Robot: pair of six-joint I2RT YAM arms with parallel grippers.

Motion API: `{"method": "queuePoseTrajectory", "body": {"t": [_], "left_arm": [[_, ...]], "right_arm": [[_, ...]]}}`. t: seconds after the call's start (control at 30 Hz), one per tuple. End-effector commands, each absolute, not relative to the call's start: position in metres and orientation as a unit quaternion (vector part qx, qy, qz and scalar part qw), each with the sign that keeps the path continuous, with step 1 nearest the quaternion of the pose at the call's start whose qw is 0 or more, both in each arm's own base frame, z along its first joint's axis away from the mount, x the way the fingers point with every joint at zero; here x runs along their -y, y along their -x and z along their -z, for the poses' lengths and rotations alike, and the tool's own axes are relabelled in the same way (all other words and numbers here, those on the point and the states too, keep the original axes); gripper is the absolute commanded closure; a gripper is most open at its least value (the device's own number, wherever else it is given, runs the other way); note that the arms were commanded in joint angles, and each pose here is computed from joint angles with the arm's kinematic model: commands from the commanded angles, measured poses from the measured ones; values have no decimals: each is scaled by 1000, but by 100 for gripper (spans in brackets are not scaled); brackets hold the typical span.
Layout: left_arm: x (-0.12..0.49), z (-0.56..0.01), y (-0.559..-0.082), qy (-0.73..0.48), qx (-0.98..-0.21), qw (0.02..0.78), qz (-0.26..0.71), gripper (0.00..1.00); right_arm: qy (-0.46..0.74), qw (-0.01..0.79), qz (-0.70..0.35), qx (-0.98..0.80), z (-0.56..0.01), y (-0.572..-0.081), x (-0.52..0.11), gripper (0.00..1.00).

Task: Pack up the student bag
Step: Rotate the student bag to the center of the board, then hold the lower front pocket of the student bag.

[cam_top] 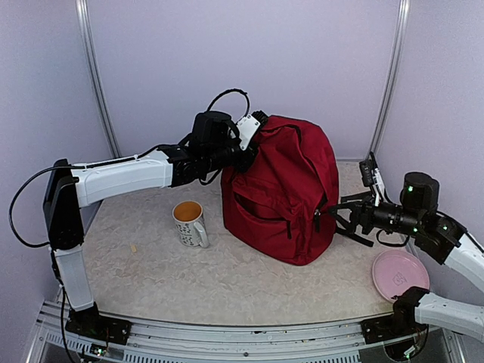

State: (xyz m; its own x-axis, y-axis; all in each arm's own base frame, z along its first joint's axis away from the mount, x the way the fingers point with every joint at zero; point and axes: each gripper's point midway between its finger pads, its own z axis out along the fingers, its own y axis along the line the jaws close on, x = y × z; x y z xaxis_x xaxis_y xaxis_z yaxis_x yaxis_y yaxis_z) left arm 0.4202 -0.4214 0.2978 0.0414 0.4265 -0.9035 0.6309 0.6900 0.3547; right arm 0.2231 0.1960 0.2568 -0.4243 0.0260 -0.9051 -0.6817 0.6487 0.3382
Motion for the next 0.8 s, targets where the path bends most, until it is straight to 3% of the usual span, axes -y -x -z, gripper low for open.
{"method": "queuePoseTrajectory", "body": {"t": [0.0, 0.2, 0.37, 0.47, 0.53, 0.57, 0.63, 0.7, 0.77], "left_arm": [[414, -323, -421, -372, -669, 637, 88, 100], [412, -322, -421, -368, -673, 636, 88, 100], [413, -320, -420, -370, -675, 631, 92, 100], [412, -319, -421, -366, -678, 631, 95, 99], [410, -322, -423, -357, -681, 632, 99, 99], [409, -324, -424, -350, -684, 632, 102, 95], [403, -329, -427, -334, -689, 635, 104, 72], [394, -338, -427, -314, -692, 642, 100, 38], [384, -347, -423, -300, -694, 648, 97, 15]], "right_arm": [[201, 509, -320, -773, -258, -237, -189, 1], [236, 526, -350, -738, -261, -253, -223, 0], [244, 500, -356, -750, -239, -260, -250, 9], [238, 491, -353, -760, -231, -265, -256, 32], [232, 494, -363, -755, -232, -264, -259, 59], [225, 496, -363, -756, -232, -266, -258, 75], [204, 495, -359, -764, -230, -270, -255, 100], [193, 494, -360, -768, -230, -271, -253, 100], [186, 495, -368, -765, -235, -271, -253, 100]]}}
